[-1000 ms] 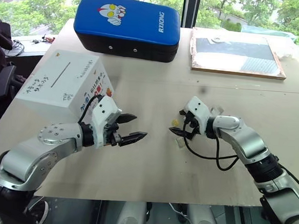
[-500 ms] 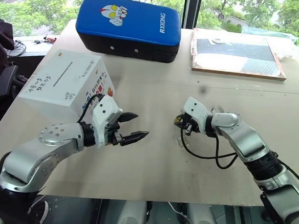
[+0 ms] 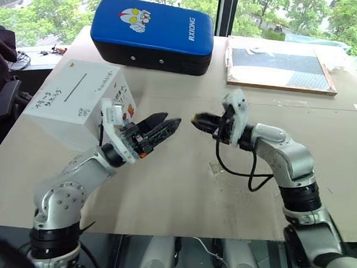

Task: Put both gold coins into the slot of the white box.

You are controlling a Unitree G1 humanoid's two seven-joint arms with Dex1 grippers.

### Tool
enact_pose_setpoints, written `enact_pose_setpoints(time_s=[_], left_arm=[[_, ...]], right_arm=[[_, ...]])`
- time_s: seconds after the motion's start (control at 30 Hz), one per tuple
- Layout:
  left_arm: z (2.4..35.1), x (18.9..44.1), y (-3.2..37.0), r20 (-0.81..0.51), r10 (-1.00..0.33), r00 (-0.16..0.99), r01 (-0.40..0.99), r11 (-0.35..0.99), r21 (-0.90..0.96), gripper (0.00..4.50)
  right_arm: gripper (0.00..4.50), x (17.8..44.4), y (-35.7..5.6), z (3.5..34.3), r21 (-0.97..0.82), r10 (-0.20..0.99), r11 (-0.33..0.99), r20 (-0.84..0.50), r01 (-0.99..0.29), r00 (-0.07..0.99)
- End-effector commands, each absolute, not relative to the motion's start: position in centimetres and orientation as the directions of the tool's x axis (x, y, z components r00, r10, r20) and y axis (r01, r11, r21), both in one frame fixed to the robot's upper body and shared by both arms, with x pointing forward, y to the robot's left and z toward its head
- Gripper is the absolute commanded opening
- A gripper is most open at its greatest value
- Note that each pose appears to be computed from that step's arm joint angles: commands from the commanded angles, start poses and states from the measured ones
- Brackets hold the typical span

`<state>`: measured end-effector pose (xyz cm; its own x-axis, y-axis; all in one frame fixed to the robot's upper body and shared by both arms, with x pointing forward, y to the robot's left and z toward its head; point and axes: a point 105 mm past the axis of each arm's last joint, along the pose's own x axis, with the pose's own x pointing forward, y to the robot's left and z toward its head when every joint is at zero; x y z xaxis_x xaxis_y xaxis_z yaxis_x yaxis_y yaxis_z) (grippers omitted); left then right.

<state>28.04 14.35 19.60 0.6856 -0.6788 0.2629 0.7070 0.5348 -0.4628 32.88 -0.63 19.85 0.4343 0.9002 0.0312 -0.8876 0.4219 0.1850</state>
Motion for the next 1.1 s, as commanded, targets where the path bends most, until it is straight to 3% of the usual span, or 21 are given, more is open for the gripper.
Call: enact_pose_setpoints(time_s=[0.03, 0.23, 0.53, 0.6, 0.73, 1.1], left_arm=[[21.0, 27.9, 14.1, 0.289, -0.684, 0.670, 0.735, 0.554, -0.392, 3.89], [21.8, 28.5, 12.5, 0.267, -0.703, 0.660, 0.749, 0.646, -0.151, 3.89], [22.9, 30.2, 10.3, 0.304, -0.673, 0.674, 0.664, 0.732, 0.150, 3.89], [23.0, 30.6, 10.3, 0.319, -0.649, 0.691, 0.625, 0.758, 0.187, 3.36], [22.7, 30.9, 9.6, 0.327, -0.640, 0.695, 0.603, 0.767, 0.218, 1.77], [21.7, 30.9, 8.9, 0.314, -0.633, 0.708, 0.579, 0.774, 0.255, 1.77]], right_arm=[[0.53, 32.4, -1.0, 23.1, 0.397, 0.876, 0.339, 0.199, -0.853, 0.440], [0.53, 32.3, -0.5, 24.1, 0.668, 0.827, 0.210, 0.268, -0.714, 0.494], [0.53, 32.2, 0.6, 23.9, 0.766, 0.818, 0.191, 0.222, -0.614, 0.531], [0.53, 32.2, 0.6, 24.0, 0.775, 0.812, 0.190, 0.221, -0.603, 0.540], [0.53, 32.2, 0.7, 24.4, 0.788, 0.806, 0.171, 0.233, -0.591, 0.544], [0.53, 31.6, 1.1, 25.3, 0.794, 0.805, 0.137, 0.259, -0.592, 0.534]])
